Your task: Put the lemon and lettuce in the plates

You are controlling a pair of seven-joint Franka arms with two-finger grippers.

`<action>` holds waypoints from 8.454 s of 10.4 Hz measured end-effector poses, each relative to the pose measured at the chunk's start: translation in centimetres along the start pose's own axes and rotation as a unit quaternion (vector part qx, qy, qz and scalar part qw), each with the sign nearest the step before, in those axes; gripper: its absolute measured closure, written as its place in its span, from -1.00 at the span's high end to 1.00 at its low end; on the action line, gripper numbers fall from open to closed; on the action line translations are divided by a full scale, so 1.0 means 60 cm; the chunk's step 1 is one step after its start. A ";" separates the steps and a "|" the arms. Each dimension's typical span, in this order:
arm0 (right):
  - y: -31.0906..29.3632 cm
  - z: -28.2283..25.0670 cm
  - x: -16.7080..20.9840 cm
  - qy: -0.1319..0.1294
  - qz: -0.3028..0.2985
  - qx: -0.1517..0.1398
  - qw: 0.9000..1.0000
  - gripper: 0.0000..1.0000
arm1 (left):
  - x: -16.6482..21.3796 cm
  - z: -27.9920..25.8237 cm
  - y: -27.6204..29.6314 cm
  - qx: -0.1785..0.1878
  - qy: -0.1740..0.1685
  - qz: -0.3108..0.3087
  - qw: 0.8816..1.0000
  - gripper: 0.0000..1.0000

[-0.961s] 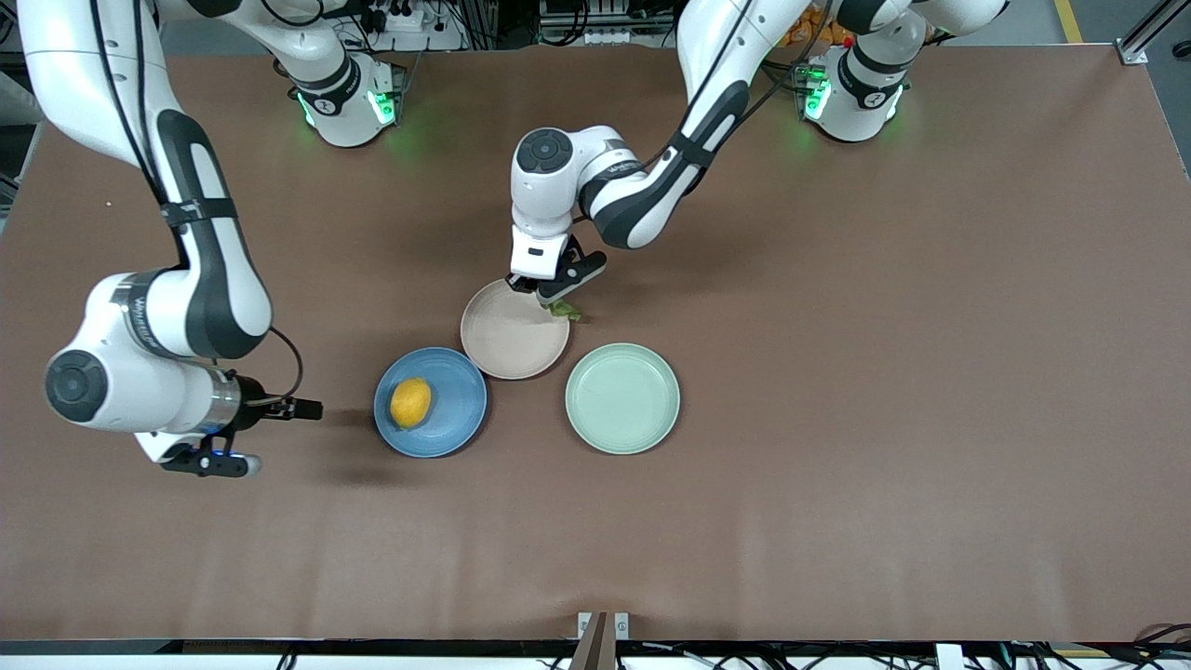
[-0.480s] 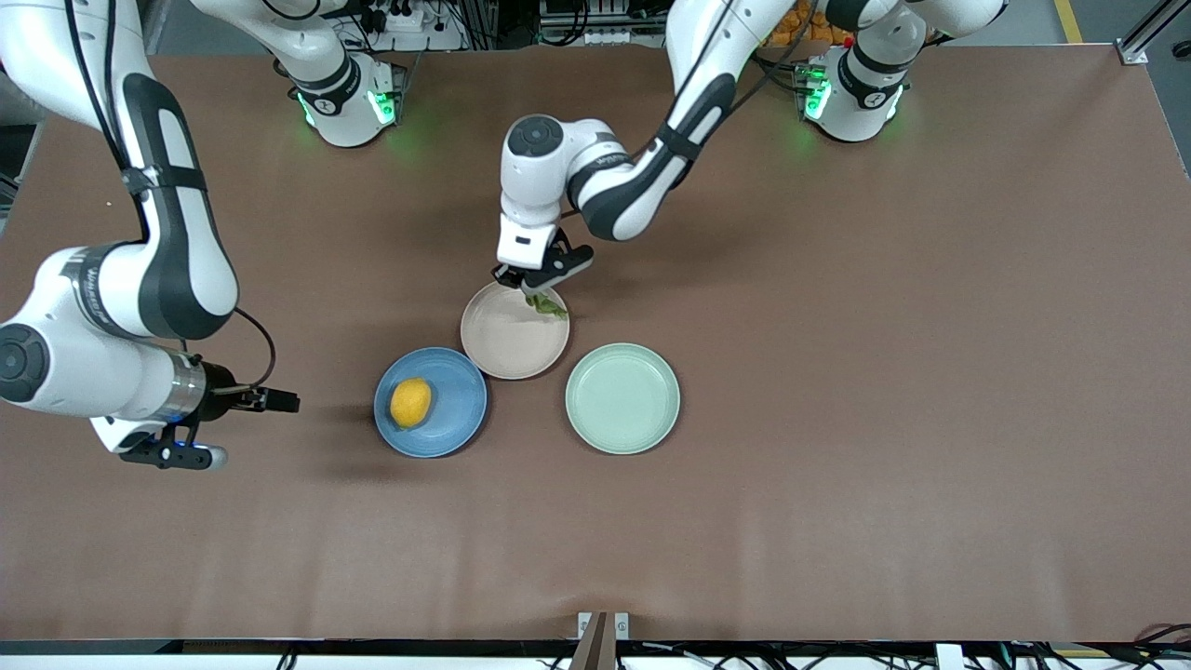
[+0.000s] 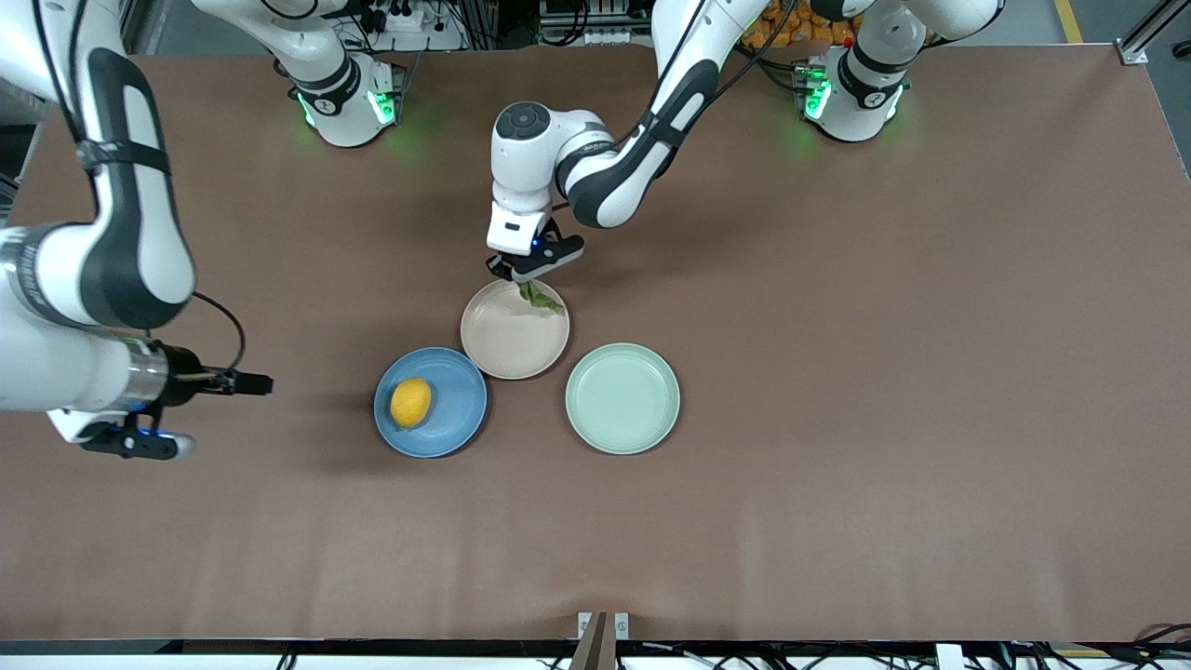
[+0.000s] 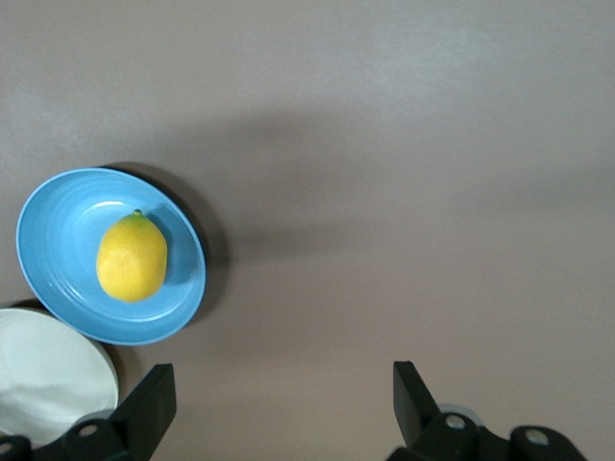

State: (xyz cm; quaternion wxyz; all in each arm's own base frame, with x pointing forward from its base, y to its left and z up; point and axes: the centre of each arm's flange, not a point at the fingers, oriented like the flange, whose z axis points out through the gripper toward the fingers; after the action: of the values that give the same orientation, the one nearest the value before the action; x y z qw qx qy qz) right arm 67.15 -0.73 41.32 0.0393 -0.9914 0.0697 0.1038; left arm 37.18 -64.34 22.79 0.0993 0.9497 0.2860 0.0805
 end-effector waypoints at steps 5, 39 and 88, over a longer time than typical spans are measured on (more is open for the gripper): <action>0.046 -0.043 -0.026 0.006 0.019 0.004 1.000 1.00 | 0.037 0.002 0.003 -0.001 0.016 -0.025 1.000 -0.93; 0.023 -0.297 -0.289 0.117 0.112 -0.029 0.986 1.00 | 0.576 -0.080 -0.228 0.185 -0.015 0.078 0.980 1.00; 0.002 -0.332 -0.250 0.130 0.067 -0.032 0.989 1.00 | 0.788 -0.746 -0.392 0.085 -0.068 0.318 0.942 1.00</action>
State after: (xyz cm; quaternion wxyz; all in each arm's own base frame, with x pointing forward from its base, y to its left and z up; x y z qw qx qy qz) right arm 56.57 -0.75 63.93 -0.0086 -0.9903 0.1372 -0.0218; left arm 54.29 -12.31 65.12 0.0067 0.9993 -0.0330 0.0188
